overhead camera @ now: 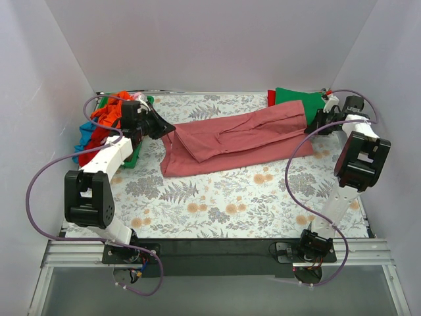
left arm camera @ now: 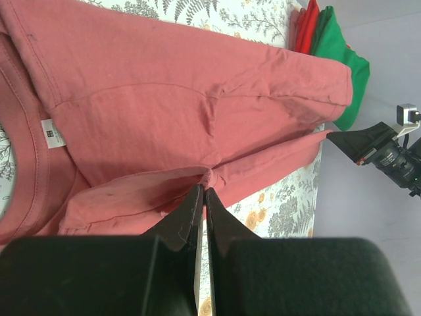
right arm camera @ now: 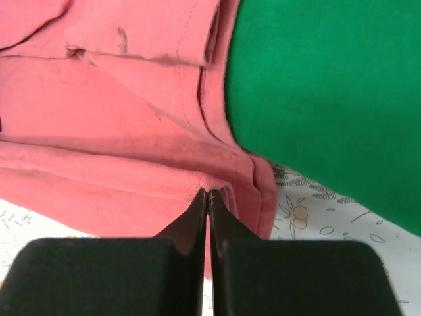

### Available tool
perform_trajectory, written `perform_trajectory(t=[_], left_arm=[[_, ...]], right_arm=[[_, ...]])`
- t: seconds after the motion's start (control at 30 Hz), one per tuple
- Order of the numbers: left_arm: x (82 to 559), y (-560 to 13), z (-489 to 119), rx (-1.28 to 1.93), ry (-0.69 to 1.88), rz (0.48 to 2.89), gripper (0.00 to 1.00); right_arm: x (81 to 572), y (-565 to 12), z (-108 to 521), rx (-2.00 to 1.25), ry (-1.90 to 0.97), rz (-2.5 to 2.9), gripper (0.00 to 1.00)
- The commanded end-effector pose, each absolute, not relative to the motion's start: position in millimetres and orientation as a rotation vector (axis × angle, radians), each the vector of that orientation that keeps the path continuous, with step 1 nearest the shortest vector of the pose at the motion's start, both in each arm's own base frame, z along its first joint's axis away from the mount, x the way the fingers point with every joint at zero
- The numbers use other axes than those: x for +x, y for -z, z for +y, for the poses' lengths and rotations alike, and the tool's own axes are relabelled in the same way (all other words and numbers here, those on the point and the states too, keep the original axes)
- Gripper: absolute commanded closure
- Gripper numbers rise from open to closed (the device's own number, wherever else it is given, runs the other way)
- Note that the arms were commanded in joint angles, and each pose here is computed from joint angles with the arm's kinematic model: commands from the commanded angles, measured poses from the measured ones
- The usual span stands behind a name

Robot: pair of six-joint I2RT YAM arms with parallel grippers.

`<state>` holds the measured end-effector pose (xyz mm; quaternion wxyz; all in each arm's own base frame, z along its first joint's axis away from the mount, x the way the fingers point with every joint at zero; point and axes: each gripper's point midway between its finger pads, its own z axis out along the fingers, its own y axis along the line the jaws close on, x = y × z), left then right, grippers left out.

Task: Fold and stack the t-shirts
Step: Fold the tshirt

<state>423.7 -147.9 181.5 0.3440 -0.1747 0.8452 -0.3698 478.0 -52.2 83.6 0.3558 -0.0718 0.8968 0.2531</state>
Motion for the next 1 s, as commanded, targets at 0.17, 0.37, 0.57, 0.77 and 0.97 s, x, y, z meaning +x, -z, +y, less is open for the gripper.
perform_trajectory(t=[0.17,0.37,0.57,0.77,0.97], left_arm=[[437.9,-195.5,-142.7,-0.436,0.952,2.150,1.00],[442.1,-193.9,-141.5,-0.441,0.949,2.150,1.00],[445.6,-189.8,-141.8,-0.442,0.951,2.156,1.00],[453.2,-190.8,-143.2,-0.429,0.956,2.152,1.00],[463.3,-191.1,-145.3,-0.423,0.964,2.150,1.00]], right_arm=[[500.2,-94.9,-52.3,-0.214,-0.593,2.280,0.99],[502.5,-94.1,-51.3,-0.214,-0.580,2.285,0.99],[498.2,-96.4,-55.5,-0.210,-0.539,2.294,0.99],[493.1,-99.4,-61.5,-0.188,-0.484,2.297,0.99],[487.6,-98.9,-67.0,-0.165,-0.448,2.301,0.99]])
